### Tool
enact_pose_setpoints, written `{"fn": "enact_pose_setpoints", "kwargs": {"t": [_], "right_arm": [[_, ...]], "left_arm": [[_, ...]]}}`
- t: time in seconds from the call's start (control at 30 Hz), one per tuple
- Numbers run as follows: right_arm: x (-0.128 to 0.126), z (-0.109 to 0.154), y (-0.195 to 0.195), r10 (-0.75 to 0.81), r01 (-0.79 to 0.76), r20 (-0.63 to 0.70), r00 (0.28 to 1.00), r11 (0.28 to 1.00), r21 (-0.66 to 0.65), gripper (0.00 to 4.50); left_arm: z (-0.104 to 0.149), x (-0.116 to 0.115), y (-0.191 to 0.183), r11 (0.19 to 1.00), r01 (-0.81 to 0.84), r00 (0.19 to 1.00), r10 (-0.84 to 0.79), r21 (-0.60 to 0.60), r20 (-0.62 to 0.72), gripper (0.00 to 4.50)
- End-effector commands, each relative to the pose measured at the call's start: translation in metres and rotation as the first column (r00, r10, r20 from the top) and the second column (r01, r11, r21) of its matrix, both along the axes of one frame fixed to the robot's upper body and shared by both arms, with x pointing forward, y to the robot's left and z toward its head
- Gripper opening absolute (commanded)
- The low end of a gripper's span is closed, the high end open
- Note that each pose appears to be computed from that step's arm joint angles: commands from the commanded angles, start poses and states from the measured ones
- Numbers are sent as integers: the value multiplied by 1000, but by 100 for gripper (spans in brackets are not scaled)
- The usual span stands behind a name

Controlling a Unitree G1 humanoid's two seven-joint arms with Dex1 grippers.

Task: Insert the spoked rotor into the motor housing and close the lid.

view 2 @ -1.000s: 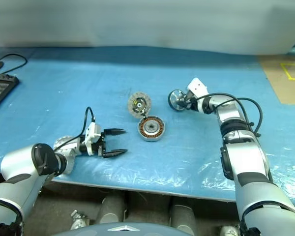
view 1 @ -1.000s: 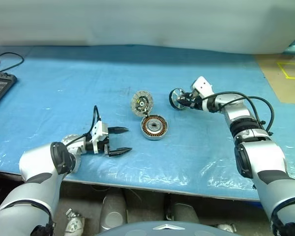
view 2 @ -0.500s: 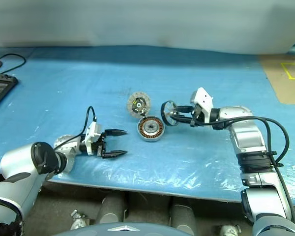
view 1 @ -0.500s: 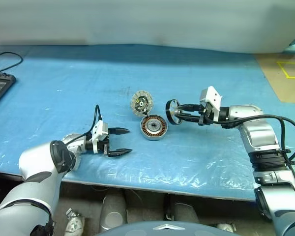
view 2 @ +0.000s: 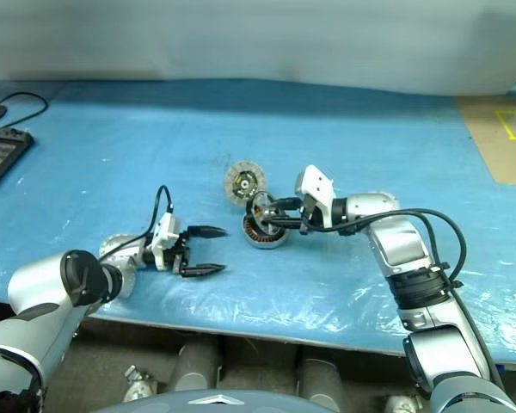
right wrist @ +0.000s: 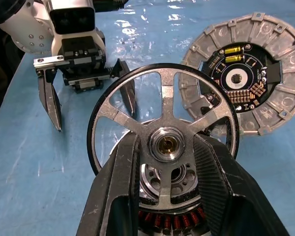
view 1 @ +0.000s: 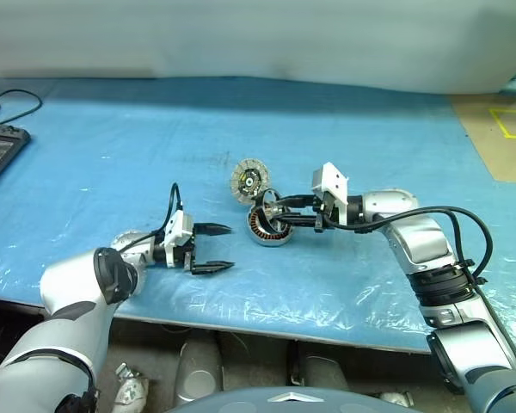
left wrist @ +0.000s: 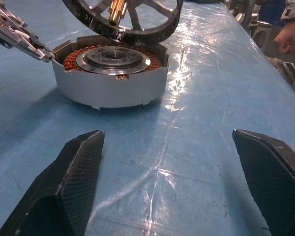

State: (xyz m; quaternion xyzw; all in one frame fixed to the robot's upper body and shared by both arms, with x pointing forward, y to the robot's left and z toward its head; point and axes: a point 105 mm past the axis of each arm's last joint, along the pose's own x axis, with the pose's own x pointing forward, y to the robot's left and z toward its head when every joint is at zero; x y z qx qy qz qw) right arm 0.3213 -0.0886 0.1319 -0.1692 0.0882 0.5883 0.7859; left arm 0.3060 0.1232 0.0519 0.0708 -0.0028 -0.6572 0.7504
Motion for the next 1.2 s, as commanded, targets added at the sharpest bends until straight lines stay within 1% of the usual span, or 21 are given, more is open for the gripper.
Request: {"fn": "enact_pose_setpoints", "kwargs": {"t": [0.03, 0.37, 0.5, 0.73, 0.83, 0.97, 1.2], "right_arm": [[0, 14, 7, 29, -30, 57, 998, 999, 17, 140], [2, 14, 7, 28, -29, 60, 998, 999, 15, 140], [4, 6, 4, 21, -20, 55, 998, 1000, -17, 140], [8, 4, -1, 17, -13, 71, 997, 999, -47, 140], [10, 4, -3, 16, -11, 82, 997, 998, -63, 140], [10, 5, -4, 22, -16, 89, 996, 997, -70, 140], [8, 1, -4, 23, -17, 78, 997, 997, -75, 140]], "left_arm": [[3, 4, 3, 999, -24, 1000, 25, -28, 19, 440], [2, 10, 2, 999, -34, 999, 36, -39, 37, 440], [1, 11, 1, 999, -38, 998, 40, -36, 41, 440], [-6, 15, 3, 998, -63, 996, 64, -20, 57, 440], [0, 9, 3, 998, -55, 996, 57, -32, 63, 440], [9, -4, 1, 998, -49, 998, 50, -40, 34, 440], [14, -10, -1, 998, -62, 998, 62, -33, -1, 440]]}}
